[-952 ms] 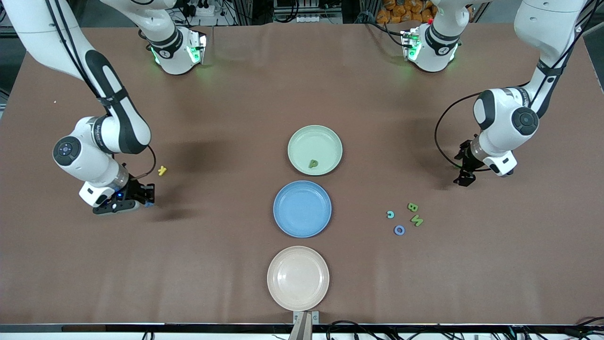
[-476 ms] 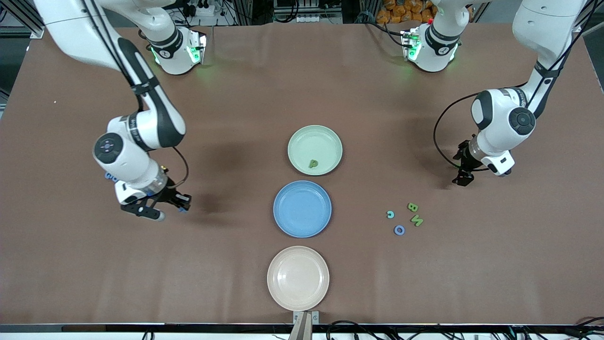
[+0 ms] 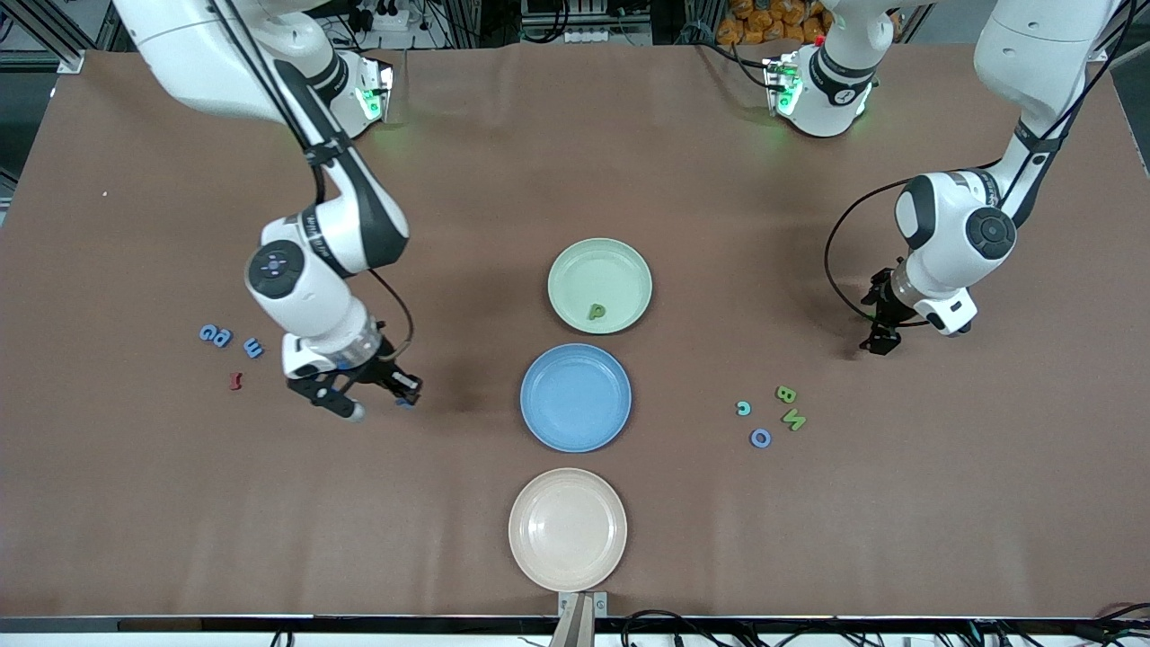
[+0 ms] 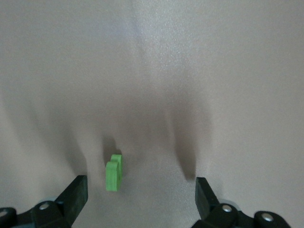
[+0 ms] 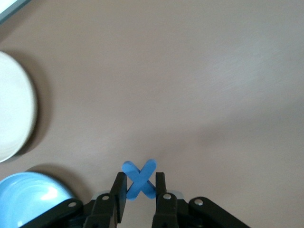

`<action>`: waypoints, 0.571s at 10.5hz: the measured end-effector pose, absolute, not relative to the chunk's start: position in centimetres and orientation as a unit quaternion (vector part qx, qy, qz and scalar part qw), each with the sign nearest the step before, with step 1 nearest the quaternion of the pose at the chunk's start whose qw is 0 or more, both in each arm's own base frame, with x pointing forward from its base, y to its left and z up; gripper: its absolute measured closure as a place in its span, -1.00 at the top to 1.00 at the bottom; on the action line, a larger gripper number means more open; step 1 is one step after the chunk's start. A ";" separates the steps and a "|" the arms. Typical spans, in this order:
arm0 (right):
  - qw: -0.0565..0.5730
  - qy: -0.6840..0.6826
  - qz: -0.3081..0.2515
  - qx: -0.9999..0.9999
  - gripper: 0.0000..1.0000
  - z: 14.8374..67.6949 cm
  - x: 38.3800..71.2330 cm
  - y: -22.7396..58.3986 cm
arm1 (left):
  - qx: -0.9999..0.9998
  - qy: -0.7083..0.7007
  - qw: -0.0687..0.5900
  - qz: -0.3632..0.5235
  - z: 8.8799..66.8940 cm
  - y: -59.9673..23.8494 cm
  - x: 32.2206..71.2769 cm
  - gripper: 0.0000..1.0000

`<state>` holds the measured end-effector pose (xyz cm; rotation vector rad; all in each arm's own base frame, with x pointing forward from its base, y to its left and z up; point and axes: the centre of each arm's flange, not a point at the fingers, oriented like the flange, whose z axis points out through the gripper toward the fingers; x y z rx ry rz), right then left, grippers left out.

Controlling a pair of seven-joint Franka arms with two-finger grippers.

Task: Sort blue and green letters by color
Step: 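Carry the X to the blue plate while the left gripper grasps a letter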

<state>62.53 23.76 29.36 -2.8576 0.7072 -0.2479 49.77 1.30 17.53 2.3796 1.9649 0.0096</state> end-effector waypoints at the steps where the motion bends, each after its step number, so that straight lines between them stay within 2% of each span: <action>1: 0.102 0.245 -0.083 -0.961 -0.44 29.2 62.5 26.6 | 0.770 0.637 0.027 0.003 17.5 1.4 49.7 1.00; 6: 0.131 0.260 -0.070 -0.954 -0.44 26.4 61.2 39.1 | 0.768 0.640 0.027 0.002 17.4 1.8 49.7 1.00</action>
